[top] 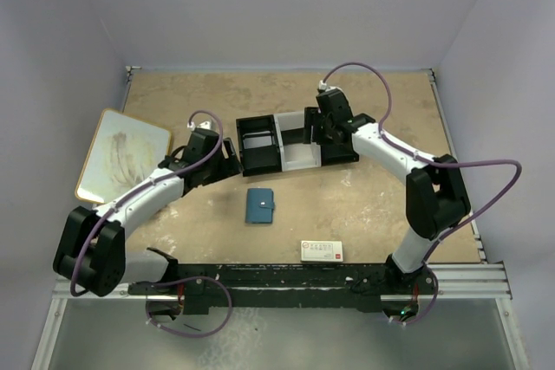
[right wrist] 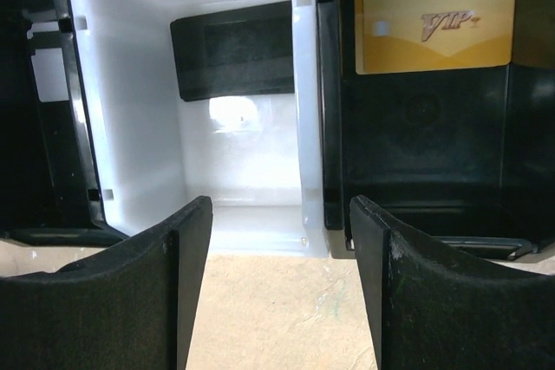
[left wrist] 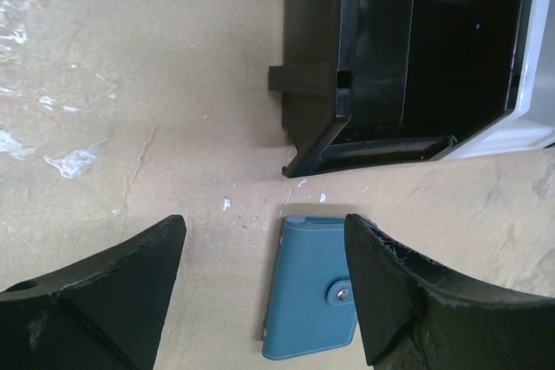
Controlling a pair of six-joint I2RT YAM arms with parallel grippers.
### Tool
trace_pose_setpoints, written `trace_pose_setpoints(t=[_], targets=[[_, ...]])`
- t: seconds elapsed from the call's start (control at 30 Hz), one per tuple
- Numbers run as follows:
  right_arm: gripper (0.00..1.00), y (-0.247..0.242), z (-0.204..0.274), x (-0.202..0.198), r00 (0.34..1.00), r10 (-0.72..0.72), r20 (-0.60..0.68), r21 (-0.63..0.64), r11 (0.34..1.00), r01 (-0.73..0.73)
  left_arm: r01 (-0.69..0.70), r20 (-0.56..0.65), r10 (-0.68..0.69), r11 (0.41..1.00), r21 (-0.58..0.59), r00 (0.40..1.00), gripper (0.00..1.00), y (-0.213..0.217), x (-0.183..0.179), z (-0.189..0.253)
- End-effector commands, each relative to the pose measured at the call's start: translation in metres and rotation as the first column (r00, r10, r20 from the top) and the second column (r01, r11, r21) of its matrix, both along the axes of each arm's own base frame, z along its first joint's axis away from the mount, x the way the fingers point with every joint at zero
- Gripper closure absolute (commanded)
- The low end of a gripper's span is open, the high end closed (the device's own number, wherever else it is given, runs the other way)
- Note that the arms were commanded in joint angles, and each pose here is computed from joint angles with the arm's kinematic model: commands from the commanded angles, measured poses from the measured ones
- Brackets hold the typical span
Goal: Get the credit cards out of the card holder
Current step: Adjust the storage box at the center of the board.
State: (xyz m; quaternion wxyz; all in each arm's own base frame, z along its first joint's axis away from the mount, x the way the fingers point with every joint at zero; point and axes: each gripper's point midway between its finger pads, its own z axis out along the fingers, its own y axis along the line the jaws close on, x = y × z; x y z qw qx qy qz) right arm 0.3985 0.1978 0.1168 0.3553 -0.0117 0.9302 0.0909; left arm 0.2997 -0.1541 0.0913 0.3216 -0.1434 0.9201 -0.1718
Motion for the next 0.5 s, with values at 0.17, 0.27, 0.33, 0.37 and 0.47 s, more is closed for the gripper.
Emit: trace_pose_setpoints(t=[0.17, 0.27, 0.33, 0.37, 0.47], targets=[[0.32, 0.005, -0.018, -0.012, 0.998, -0.024, -0.058, 0.054, 0.998, 0.027, 0.100, -0.031, -0.102, 0.994, -0.048, 0.994, 0.28, -0.018, -0.005, -0.009], [0.32, 0.002, -0.020, -0.012, 0.998, -0.038, -0.054, 0.049, 0.998, 0.040, 0.114, -0.050, -0.117, 0.992, -0.060, 0.992, 0.28, -0.021, -0.010, -0.015], [0.32, 0.006, -0.019, -0.012, 0.999, -0.018, -0.047, 0.063, 0.998, 0.021, 0.123, -0.067, -0.128, 0.990, -0.067, 0.990, 0.28, -0.022, -0.014, -0.020], [0.32, 0.010, -0.018, -0.012, 0.999, -0.003, -0.046, 0.079, 0.997, 0.007, 0.128, -0.074, -0.133, 0.989, -0.070, 0.988, 0.28, -0.022, -0.016, -0.022], [0.32, 0.019, -0.019, -0.014, 0.998, 0.032, -0.051, 0.119, 0.993, -0.025, 0.132, -0.098, -0.140, 0.988, -0.078, 0.985, 0.28, -0.023, -0.021, -0.028]])
